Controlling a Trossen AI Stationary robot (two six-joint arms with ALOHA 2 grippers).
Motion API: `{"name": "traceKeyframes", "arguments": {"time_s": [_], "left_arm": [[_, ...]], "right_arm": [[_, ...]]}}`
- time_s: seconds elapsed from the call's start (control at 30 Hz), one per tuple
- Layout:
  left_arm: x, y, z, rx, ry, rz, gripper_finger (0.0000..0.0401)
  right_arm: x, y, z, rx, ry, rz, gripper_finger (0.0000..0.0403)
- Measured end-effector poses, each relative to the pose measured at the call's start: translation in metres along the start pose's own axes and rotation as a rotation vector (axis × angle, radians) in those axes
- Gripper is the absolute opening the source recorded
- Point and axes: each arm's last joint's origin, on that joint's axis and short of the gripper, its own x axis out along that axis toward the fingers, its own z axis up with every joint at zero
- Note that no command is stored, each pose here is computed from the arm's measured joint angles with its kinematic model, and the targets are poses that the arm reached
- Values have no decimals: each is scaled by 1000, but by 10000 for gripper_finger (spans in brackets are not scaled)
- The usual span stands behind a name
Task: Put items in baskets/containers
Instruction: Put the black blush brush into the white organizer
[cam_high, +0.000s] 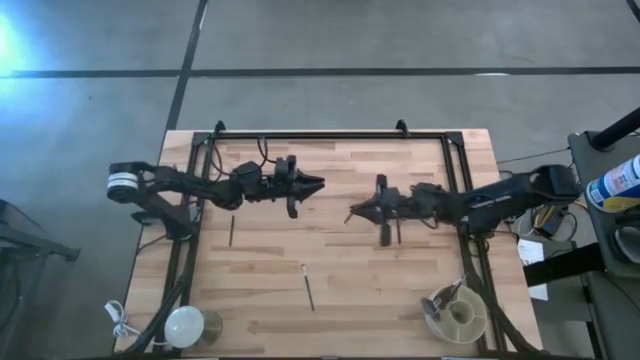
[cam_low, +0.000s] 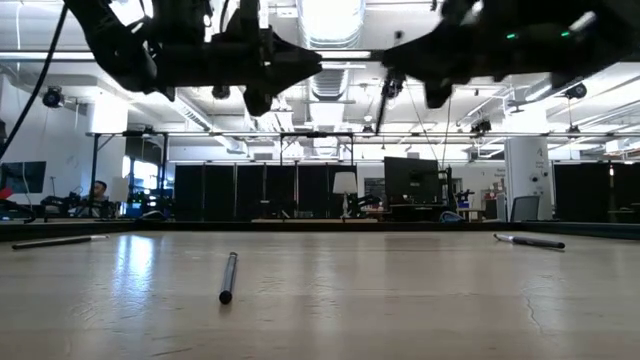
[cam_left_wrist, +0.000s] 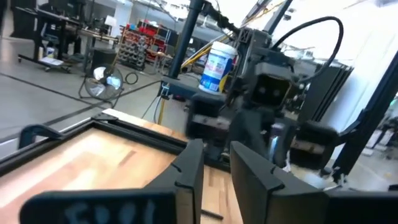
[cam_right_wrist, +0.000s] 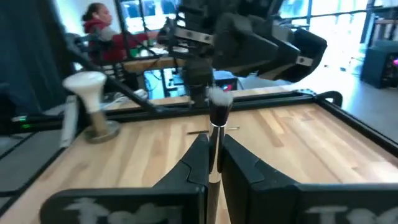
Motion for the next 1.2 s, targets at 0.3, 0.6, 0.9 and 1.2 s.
{"name": "traceKeyframes", "arguments": {"time_s": [0.3, 0.6, 0.9, 1.2], "left_arm": [[-1, 2, -6, 26, 71, 24, 71], [0, 0, -8, 24, 75, 20, 71], [0, 1, -8, 31, 61, 67, 71], [0, 1, -7, 33, 54, 86, 71]], "right_arm": [[-57, 41, 0, 20, 43, 179, 15], [-114, 83, 2, 3, 69, 347, 15], [-158, 107, 3, -21, 91, 428, 15], [-185, 121, 6, -17, 64, 415, 15]]}}
